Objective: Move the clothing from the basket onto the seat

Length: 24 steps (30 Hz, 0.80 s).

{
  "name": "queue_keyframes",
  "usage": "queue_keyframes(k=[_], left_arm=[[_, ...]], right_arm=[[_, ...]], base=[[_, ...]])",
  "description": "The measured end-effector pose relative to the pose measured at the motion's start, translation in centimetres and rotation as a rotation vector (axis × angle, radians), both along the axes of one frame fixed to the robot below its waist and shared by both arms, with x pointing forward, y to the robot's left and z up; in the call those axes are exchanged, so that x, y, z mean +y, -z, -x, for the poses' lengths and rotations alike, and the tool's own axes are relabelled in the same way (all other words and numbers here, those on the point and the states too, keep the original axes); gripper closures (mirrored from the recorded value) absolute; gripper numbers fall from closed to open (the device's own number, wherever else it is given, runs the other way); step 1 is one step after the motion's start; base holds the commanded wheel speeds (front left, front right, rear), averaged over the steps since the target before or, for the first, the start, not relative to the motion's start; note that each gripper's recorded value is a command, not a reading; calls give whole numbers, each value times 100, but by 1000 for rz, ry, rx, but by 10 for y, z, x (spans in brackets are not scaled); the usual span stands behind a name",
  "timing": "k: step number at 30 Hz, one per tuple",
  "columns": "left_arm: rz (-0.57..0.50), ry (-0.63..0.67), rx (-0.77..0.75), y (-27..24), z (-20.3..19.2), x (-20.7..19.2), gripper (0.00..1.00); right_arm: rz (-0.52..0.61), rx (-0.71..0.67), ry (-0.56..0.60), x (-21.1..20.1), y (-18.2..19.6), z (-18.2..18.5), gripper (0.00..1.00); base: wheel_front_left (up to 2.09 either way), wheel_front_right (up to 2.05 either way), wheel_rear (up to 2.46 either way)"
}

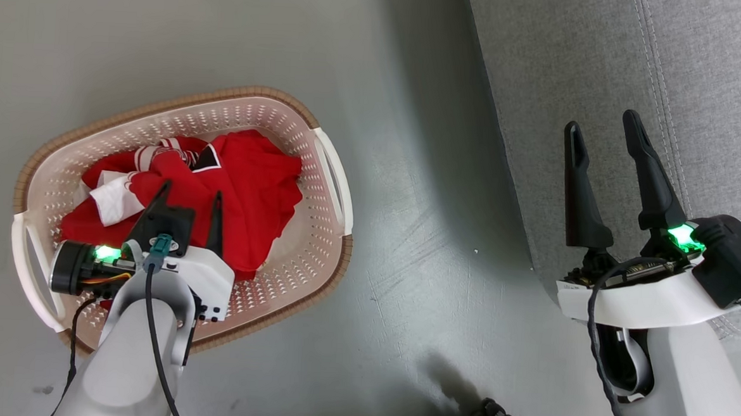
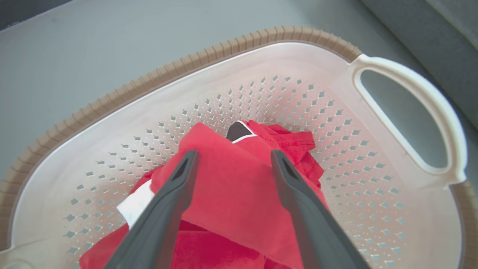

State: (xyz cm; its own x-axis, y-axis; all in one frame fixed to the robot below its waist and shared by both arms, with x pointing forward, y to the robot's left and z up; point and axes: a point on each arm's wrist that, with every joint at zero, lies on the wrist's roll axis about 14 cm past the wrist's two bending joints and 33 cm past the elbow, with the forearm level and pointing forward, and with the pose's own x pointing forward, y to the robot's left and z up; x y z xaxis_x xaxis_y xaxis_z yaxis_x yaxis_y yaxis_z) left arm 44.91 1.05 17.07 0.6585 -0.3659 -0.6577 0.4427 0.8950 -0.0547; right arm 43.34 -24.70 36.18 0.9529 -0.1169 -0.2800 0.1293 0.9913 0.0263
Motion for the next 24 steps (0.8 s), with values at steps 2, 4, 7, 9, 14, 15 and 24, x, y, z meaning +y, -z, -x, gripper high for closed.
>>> queue_keyframes(k=[2,4,7,9,14,15,24], left_arm=[[-9,-4,9,5,1,1,0],[-23,-10,23,10,3,3,0],[-50,-27,29,16,1,9,0],[-61,-38,25,17,-2,12,0],[-83,-55,17,19,-7,16,0],[-93,-61,17,20,-7,19,0],[-155,-70,73,33,5,31,41]], right_arm=[[2,0,1,-1,1,-2,0],[6,-9,0,-2,-1,-6,0],[5,-15,0,-3,-1,-10,0],[6,-14,-1,-3,0,-11,0],[7,-18,-5,-3,0,-14,0],[7,-21,-6,-2,0,-16,0],[-2,-25,-5,-2,0,-17,0]], base=[[0,0,0],[0,0,0],[0,0,0],[0,0,0],[0,0,0],[0,0,0],[0,0,0]])
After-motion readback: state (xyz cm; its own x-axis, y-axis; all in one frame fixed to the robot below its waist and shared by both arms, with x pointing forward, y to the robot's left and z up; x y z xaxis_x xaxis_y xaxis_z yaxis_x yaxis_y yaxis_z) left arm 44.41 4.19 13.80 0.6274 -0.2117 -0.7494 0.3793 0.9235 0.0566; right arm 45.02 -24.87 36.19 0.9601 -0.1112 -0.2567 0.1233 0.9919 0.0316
